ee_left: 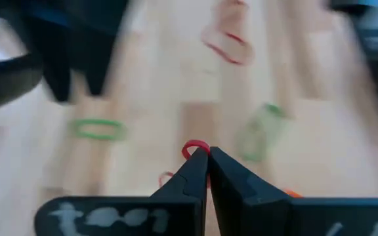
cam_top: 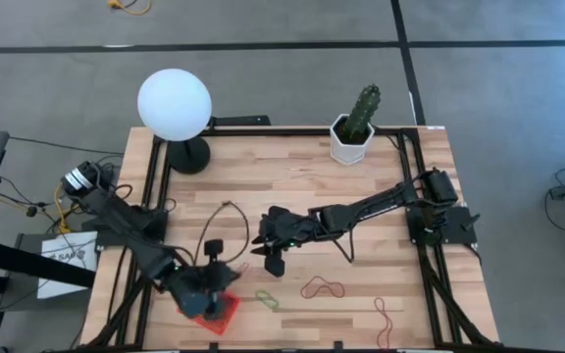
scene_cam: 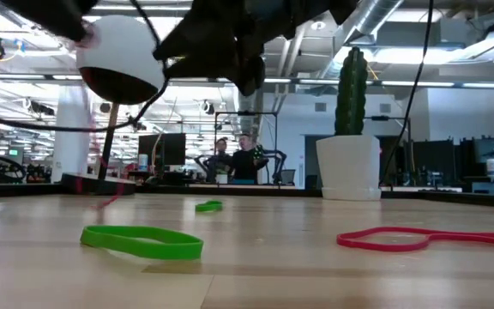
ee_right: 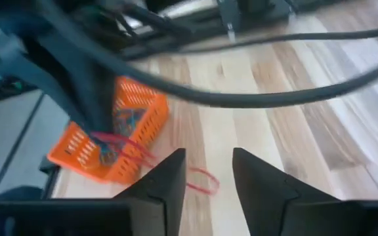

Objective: Pick and place rubber bands into bin
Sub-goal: Put the top red rubber band into the basket, then put the bottom red rubber band into the basket

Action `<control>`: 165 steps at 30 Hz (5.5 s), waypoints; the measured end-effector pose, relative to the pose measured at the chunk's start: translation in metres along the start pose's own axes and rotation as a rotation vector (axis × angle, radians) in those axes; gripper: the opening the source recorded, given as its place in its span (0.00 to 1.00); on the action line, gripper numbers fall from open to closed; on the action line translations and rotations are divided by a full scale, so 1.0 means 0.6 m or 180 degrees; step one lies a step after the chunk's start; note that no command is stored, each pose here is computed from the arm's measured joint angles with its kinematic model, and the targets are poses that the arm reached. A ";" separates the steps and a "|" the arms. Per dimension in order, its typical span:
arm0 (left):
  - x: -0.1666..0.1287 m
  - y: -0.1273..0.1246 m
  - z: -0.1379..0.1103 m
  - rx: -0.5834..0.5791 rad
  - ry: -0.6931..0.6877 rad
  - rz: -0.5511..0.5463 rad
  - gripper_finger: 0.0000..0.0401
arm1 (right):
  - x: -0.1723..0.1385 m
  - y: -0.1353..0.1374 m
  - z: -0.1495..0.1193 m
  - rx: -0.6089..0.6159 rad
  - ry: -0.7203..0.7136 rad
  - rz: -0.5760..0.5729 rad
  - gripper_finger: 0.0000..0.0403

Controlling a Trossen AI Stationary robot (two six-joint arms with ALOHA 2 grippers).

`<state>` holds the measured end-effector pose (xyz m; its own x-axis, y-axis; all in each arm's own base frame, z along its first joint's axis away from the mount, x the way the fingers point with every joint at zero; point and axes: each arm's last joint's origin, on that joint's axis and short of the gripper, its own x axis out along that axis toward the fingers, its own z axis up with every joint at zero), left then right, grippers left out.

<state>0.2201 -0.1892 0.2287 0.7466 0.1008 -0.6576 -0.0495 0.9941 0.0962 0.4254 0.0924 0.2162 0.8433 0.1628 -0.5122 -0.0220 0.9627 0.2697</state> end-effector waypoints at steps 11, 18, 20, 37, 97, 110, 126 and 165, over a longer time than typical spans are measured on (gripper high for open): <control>-0.100 -0.057 -0.036 -0.0293 0.0360 -0.1271 0.00 | 0.000 -0.003 -0.009 -0.0005 0.0184 -0.0076 0.31; -0.121 -0.058 -0.066 -0.0412 0.0569 -0.1053 0.00 | 0.000 -0.004 -0.009 -0.0005 0.0180 -0.0083 0.31; -0.119 -0.055 -0.066 -0.0440 0.0512 -0.0931 0.00 | 0.000 -0.003 -0.009 -0.0005 0.0176 -0.0081 0.30; -0.038 -0.078 -0.096 -0.0124 0.0817 -0.0451 0.05 | 0.000 -0.004 -0.009 -0.0003 0.0170 -0.0082 0.31; -0.129 0.052 -0.034 -0.0645 0.0051 0.0532 0.19 | -0.322 0.052 -0.165 0.1058 0.1356 -0.0470 0.27; -0.053 0.057 -0.067 -0.0885 -0.0351 0.0609 0.19 | -0.330 0.141 -0.304 0.2914 0.2775 -0.1294 0.27; -0.044 0.069 -0.058 -0.0586 -0.0400 0.0809 0.19 | -0.251 0.151 -0.359 0.3034 0.3053 -0.2032 0.26; -0.044 0.070 -0.055 -0.0479 -0.0505 0.0917 0.19 | -0.234 0.223 -0.205 0.1866 0.1007 -0.0951 0.00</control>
<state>0.1762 -0.1487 0.2255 0.7808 0.3821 -0.4943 -0.3612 0.9216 0.1419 0.2378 0.2252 0.2238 0.5709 0.0511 -0.8195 0.5508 0.7163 0.4284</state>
